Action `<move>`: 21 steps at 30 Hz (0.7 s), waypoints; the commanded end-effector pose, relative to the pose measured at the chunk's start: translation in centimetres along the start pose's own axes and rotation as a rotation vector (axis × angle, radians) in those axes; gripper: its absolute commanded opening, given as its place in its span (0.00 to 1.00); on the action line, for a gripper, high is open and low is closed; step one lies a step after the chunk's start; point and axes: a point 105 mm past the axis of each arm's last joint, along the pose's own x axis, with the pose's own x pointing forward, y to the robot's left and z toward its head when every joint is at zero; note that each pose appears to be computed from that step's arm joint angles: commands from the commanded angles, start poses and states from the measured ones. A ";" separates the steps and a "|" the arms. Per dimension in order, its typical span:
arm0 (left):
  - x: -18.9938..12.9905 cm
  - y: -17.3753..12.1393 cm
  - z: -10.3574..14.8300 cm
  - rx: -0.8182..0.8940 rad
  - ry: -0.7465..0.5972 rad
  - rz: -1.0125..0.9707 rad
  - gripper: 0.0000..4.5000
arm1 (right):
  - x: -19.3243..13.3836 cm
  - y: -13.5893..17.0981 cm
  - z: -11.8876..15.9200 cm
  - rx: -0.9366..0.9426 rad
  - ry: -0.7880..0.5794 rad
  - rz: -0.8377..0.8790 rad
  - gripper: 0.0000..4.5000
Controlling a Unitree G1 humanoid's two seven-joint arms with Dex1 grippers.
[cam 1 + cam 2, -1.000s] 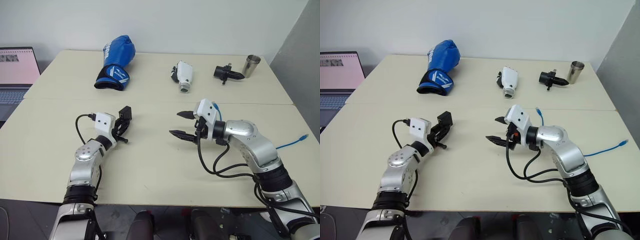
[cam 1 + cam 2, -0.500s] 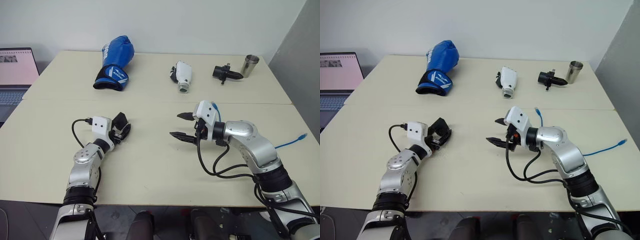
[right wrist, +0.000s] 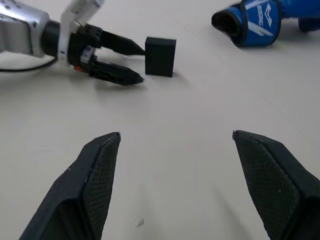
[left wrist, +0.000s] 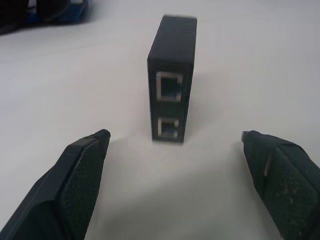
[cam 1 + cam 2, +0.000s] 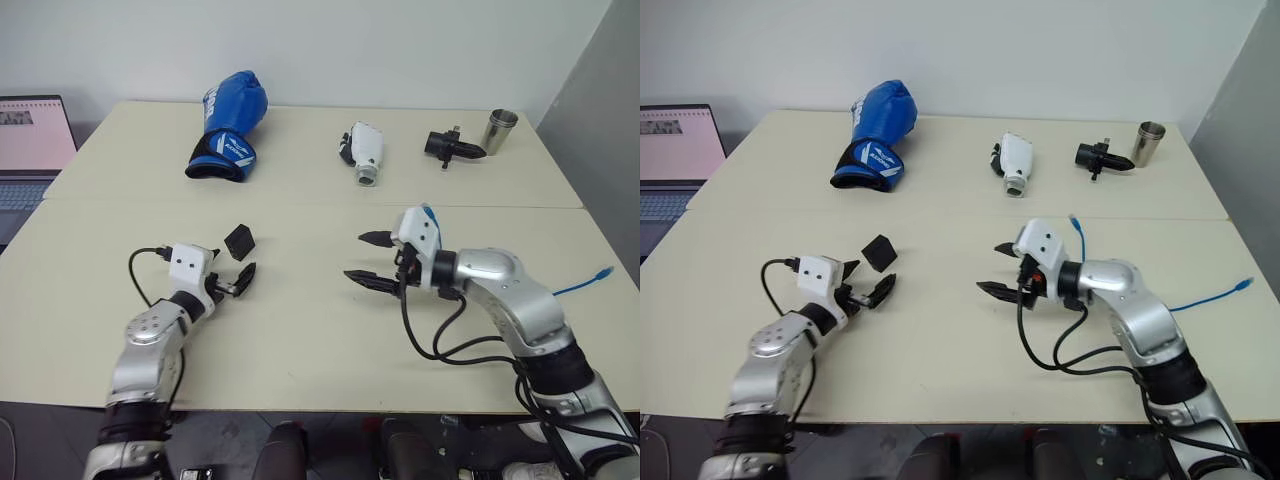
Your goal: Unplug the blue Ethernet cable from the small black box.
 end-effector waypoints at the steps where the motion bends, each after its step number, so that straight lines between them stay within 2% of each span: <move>1: -1.6 -1.5 2.4 0.112 -0.006 -0.120 1.00 | -3.0 -0.6 0.9 -0.017 -0.038 -0.049 0.84; 6: -4.1 -3.2 2.6 0.213 0.106 -0.337 1.00 | -6.7 -0.1 0.9 -0.010 -0.019 -0.019 0.84; 12: -4.6 -1.5 5.8 0.242 0.063 -0.386 1.00 | -9.9 -0.6 2.7 -0.038 0.006 -0.005 0.84; 21: -4.6 -0.4 8.6 0.241 0.029 -0.435 1.00 | -10.9 -1.1 3.5 -0.036 0.031 -0.020 0.84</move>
